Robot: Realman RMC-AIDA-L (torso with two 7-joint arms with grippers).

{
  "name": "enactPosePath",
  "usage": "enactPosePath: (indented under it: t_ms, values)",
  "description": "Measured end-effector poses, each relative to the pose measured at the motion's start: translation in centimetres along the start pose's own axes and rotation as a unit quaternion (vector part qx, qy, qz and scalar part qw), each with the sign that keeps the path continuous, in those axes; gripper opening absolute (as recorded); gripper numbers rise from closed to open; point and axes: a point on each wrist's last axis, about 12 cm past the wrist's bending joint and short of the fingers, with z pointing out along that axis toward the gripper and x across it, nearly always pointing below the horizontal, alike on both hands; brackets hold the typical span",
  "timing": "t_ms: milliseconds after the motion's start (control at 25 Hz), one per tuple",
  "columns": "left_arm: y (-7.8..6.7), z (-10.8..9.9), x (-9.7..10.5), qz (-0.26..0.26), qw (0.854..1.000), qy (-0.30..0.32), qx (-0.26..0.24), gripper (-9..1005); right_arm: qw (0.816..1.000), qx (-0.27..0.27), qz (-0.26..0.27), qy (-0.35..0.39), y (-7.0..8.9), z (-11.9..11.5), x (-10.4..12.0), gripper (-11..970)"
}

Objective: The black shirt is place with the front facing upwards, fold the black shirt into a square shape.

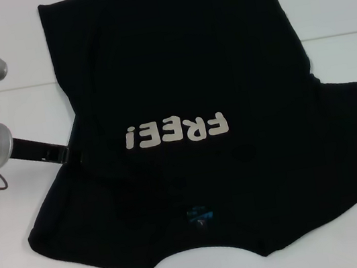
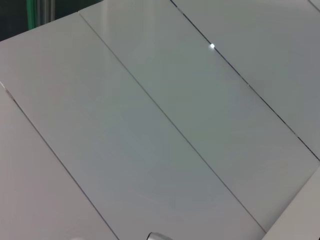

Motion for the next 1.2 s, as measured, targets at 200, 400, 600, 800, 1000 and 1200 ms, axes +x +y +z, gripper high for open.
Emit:
enactPosePath:
  t_ms: [200, 400, 600, 800, 1000, 1200]
  values:
    - [-0.22, 0.37, -0.20, 0.008, 1.000, -0.001, -0.009, 384, 1.000, -0.001, 0.001, 0.000, 0.01, 0.08, 0.06, 924]
    - [-0.04, 0.27, -0.32, 0.008, 1.000, -0.004, -0.013, 383, 1.000, -0.002, 0.003, 0.000, 0.03, 0.18, 0.20, 924]
    - [0.03, 0.24, -0.32, 0.009, 1.000, -0.003, -0.015, 370, 1.000, 0.003, 0.004, 0.000, -0.08, 0.27, 0.30, 924]
    - [-0.12, 0.45, -0.18, 0.015, 1.000, 0.005, -0.018, 334, 1.000, 0.004, 0.004, 0.000, -0.14, 0.32, 0.28, 924]
    - [-0.21, 0.54, -0.19, 0.017, 1.000, 0.006, -0.018, 298, 1.000, 0.005, 0.003, 0.001, -0.16, 0.35, 0.27, 925]
    - [-0.30, 0.59, -0.32, 0.018, 1.000, 0.004, -0.018, 262, 1.000, 0.007, 0.003, 0.000, -0.23, 0.38, 0.24, 925]
